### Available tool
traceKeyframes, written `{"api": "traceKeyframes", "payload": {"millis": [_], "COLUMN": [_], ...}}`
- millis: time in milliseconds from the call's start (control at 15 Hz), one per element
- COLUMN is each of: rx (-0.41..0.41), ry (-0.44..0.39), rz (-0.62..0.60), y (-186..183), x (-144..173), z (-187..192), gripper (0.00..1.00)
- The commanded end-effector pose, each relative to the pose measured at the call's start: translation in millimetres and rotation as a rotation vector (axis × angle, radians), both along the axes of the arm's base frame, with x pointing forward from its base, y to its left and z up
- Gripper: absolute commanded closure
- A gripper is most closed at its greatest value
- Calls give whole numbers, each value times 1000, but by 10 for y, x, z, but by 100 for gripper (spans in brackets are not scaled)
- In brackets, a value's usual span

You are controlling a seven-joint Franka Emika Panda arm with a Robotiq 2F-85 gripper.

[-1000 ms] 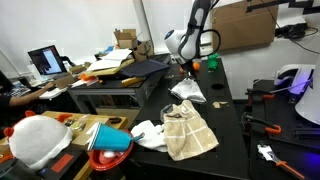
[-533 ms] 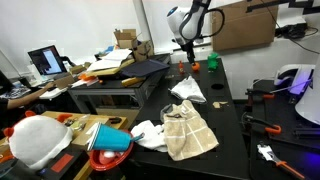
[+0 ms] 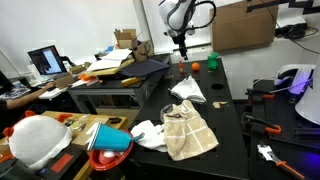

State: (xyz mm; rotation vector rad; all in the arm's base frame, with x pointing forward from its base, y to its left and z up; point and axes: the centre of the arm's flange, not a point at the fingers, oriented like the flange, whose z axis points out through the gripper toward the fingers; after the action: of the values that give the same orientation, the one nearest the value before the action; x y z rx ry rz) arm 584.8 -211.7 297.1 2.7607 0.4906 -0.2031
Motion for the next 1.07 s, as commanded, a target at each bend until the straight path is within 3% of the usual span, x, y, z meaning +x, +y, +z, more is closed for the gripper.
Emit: {"api": "traceKeyframes", "payload": {"millis": [0,400,733,1000], "rx": [47,114,131,198], "ry": [76,204,210,233], "rz": [41,99,119,156], "y": [-83,-290,-537,-584], "x": [349,652,739,764], "z": [33,-234,-648,-926], "gripper": [0,0,0,0]}}
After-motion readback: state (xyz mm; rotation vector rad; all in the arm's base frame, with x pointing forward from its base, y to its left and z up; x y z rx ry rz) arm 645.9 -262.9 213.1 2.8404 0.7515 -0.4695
